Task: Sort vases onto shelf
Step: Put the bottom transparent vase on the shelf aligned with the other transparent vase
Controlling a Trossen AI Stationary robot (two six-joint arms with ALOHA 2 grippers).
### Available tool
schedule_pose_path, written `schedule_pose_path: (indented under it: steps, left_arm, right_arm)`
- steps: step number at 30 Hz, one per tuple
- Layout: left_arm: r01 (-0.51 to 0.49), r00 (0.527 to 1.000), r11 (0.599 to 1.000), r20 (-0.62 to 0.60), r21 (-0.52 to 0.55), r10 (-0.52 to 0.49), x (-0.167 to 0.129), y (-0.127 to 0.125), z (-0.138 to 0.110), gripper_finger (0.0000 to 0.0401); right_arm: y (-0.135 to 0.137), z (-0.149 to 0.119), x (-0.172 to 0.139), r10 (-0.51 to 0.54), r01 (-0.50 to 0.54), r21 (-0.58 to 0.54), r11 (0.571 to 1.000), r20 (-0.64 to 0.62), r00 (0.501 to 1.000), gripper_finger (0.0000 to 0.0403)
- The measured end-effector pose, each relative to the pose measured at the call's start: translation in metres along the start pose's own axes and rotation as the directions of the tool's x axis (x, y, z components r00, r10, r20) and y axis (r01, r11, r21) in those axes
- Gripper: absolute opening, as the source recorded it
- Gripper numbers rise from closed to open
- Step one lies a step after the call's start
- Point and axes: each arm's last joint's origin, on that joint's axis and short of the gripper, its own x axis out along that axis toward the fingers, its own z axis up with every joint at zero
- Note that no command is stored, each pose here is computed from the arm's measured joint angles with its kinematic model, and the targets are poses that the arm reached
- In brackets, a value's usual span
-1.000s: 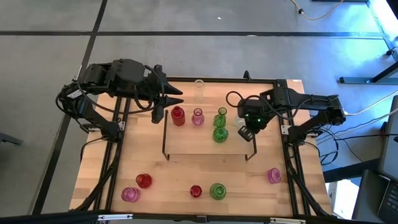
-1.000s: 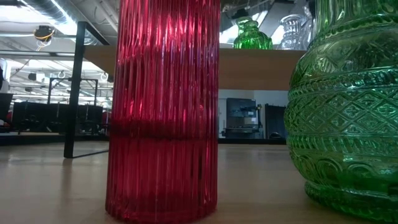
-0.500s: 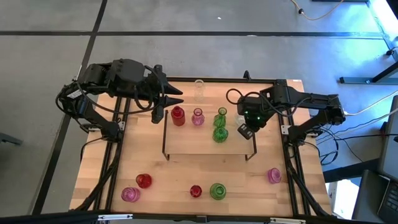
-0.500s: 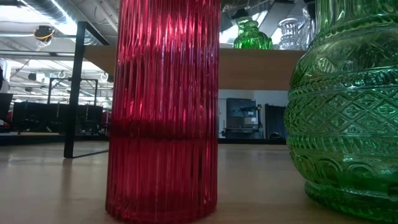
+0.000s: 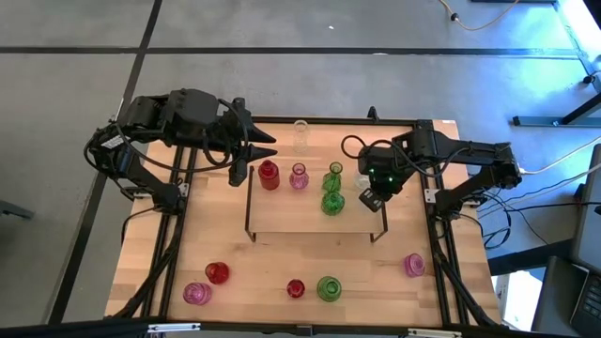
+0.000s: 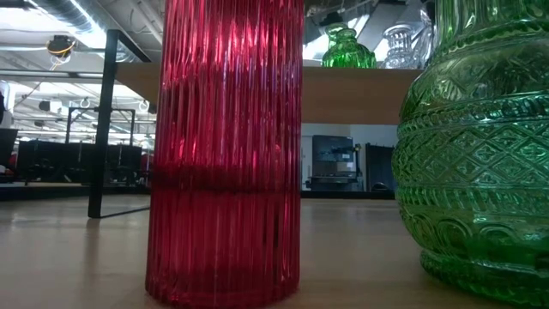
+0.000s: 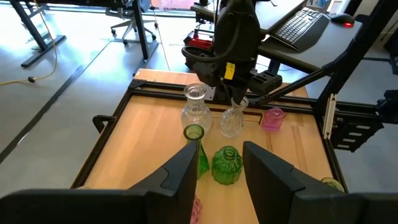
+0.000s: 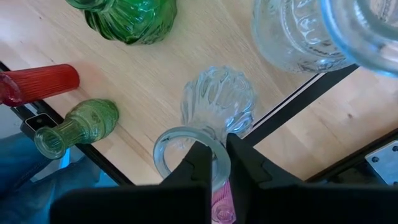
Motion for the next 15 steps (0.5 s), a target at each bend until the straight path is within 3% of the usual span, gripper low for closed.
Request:
schedule_pose_path:
  steps: [15]
  left_arm:
    - [0.0,1.0,1.0,0.0,-0.001,0.0,0.0,0.0,0.0,0.0121]
  right_arm:
    - [0.001,-0.001,-0.012,0.023,-0.023,-0.006,1.0,0.045,0.999,0.0044]
